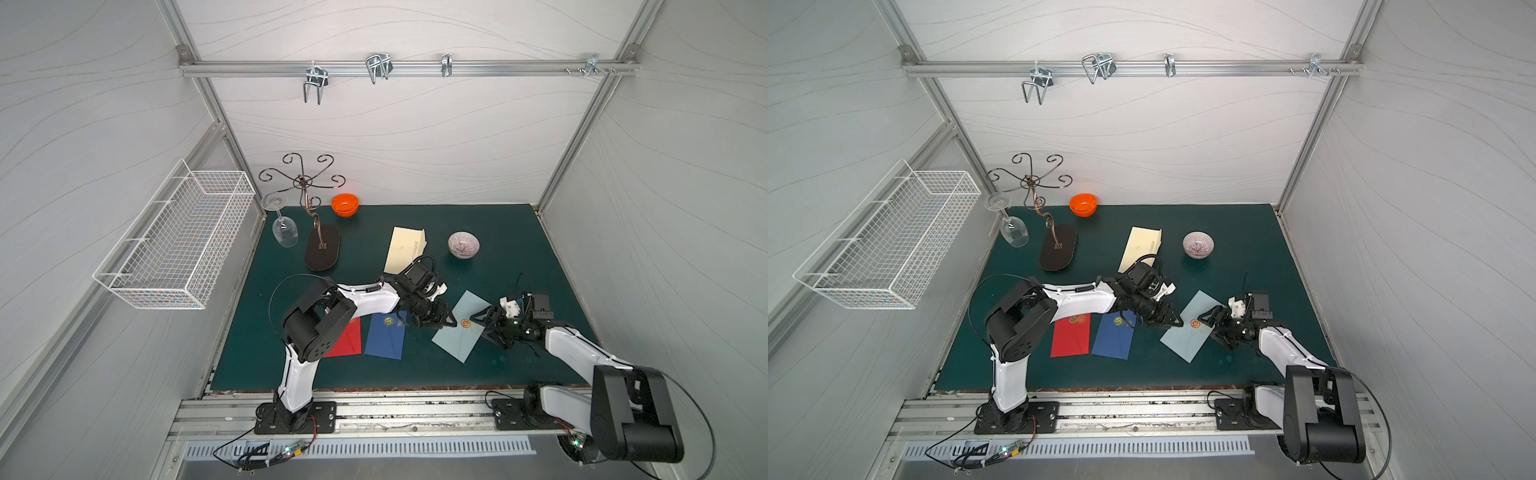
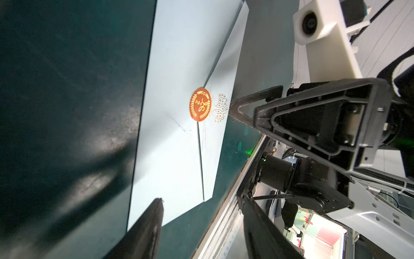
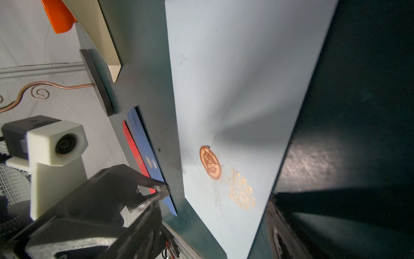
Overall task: Open the envelope
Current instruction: Adjust the envelope at the center of the board.
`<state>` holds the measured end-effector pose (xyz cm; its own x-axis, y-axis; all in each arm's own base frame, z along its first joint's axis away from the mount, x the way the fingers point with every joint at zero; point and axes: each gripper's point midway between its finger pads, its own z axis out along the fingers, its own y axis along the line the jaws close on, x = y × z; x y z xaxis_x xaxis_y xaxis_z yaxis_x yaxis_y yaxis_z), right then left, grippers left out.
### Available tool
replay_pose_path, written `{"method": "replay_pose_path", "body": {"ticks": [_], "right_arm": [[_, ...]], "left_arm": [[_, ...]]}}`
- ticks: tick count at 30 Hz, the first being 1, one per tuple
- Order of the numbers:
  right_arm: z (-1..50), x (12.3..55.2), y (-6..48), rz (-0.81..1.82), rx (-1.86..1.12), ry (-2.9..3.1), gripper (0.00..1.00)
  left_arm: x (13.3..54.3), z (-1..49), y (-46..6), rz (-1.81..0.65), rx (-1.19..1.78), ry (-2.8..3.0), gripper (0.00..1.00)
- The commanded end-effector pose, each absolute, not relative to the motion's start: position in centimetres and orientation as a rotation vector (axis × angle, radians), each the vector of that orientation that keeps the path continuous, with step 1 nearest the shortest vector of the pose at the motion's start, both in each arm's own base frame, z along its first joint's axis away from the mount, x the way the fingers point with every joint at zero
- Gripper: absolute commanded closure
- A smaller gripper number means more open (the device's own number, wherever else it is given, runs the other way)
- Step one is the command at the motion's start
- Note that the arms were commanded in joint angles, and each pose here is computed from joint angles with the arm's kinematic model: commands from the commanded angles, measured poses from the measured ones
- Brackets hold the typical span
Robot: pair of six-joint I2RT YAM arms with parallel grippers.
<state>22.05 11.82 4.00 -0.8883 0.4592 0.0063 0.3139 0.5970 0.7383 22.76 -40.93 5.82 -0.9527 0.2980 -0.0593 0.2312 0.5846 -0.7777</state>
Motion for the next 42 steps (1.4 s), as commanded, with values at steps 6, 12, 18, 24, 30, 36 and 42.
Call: {"method": "replay_pose_path", "body": {"ticks": [6, 12, 18, 24, 30, 36, 42], "right_arm": [[2.4, 20.8, 11.6, 1.145, 0.705, 2.694, 0.25], [3.3, 21.5, 12.2, 1.205, 0.63, 2.654, 0.24], [3.7, 22.5, 12.6, 1.23, 0.598, 2.632, 0.23], [4.0, 23.6, 14.0, 1.277, 0.502, 2.662, 0.23], [3.8, 23.7, 13.8, 1.225, 0.485, 2.689, 0.22], [4.2, 22.6, 13.2, 1.152, 0.483, 2.675, 0.2], [4.0, 21.6, 13.1, 1.143, 0.518, 2.666, 0.2]], "left_arm": [[22.7, 5.7, -42.2, 1.362, -0.503, -2.692, 0.39], [22.1, 5.2, -42.1, 1.34, -0.495, -2.682, 0.42], [21.5, 4.6, -41.6, 1.321, -0.475, -2.676, 0.43], [21.5, 4.3, -40.9, 1.297, -0.452, -2.709, 0.43], [22.3, 5.1, -39.6, 1.259, -0.436, -2.83, 0.42], [24.3, 5.4, -38.0, 1.242, -0.405, -2.927, 0.4], [25.3, 4.7, -38.1, 1.258, -0.425, -2.939, 0.39]]}}
